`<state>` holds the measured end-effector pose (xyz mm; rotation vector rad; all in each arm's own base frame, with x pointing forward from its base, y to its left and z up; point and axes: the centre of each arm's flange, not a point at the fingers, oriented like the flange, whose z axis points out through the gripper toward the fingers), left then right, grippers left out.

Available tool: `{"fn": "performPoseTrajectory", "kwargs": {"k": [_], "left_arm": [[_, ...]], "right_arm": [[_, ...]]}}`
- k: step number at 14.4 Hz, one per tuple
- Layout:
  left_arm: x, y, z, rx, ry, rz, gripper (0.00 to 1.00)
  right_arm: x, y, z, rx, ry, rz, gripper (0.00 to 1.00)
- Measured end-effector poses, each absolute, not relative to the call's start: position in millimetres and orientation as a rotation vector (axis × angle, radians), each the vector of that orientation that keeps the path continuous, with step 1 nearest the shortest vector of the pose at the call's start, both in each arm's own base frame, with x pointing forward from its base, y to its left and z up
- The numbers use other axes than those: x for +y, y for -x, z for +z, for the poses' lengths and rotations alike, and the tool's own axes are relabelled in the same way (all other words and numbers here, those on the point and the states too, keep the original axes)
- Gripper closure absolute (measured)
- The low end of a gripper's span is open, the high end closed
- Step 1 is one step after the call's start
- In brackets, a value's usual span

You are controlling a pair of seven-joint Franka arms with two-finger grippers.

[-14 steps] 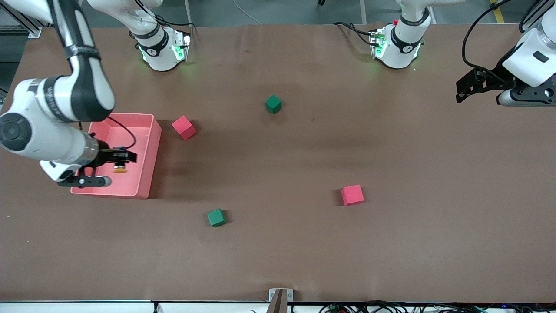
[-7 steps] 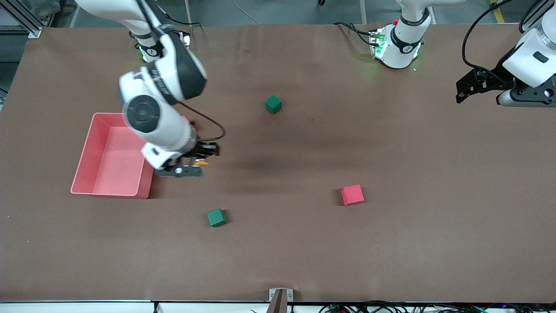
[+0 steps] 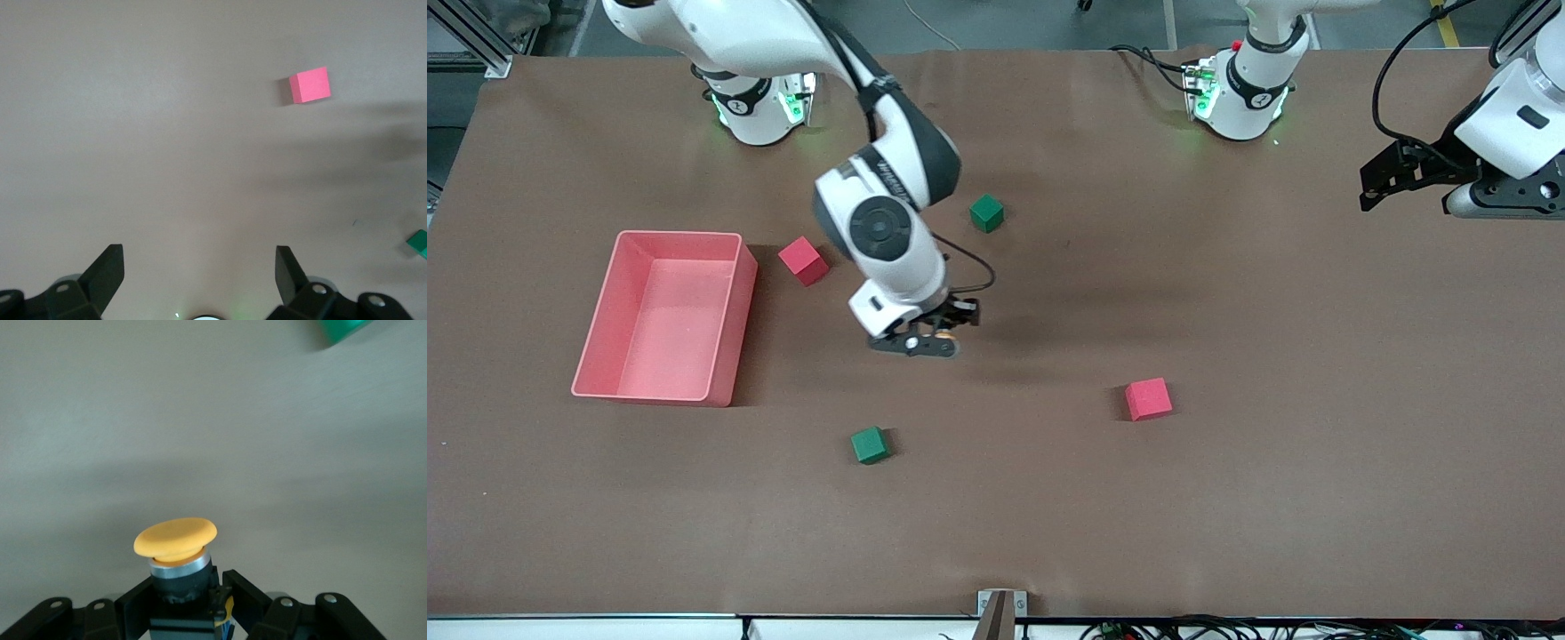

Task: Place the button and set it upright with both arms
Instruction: 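Lift the button out of the tray and carry it to mid-table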

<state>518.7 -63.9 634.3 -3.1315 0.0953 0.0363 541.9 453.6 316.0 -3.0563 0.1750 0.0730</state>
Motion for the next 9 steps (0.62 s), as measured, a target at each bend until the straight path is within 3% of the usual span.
{"fn": "performPoseTrajectory", "kwargs": {"k": [9], "left_arm": [[-64.3,-519.6,632.8,0.096,3.131,0.040,0.00]], "right_arm": [[522.3,-501.3,203.8,0.043,3.018,-0.040,0.59]]}}
